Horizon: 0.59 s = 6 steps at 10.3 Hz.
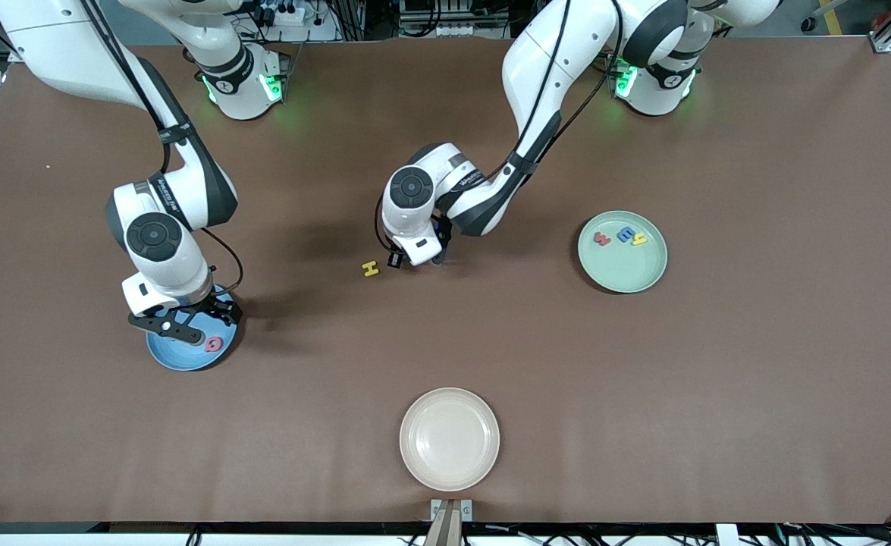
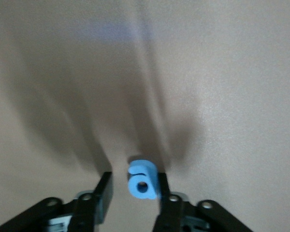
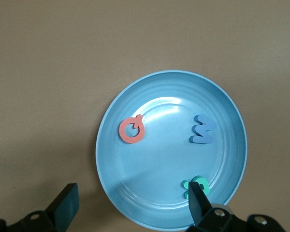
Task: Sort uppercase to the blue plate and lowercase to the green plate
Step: 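Close the left gripper on the blue lowercase a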
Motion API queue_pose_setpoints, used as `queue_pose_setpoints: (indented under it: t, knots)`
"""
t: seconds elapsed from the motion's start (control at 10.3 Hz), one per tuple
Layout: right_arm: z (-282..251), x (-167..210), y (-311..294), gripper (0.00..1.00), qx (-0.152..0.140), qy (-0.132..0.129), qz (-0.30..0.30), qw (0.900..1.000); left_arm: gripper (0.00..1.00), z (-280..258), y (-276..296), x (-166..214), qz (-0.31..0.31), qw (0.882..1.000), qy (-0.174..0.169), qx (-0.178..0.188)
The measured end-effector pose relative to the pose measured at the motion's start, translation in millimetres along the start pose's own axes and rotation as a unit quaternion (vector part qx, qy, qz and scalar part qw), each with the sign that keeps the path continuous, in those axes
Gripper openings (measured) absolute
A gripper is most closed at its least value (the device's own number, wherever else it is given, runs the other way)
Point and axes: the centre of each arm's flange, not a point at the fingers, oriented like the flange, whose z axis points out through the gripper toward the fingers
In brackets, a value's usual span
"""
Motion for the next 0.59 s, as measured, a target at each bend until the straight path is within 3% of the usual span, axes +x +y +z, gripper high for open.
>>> queue_pose_setpoints:
  t: [0.39,0.59]
  knots:
    - [-0.5,0.1,-0.6,1.00,0.000,0.000,0.000,1.000,0.39,0.1,0.6,0.7,-0.001,1.000,0.000,-0.001]
    - [-1.3,0.1,-1.7,1.00,0.001,0.001,-0.001,1.000,0.29,-0.3,1.4,1.0,-0.001,1.000,-0.001,-0.002]
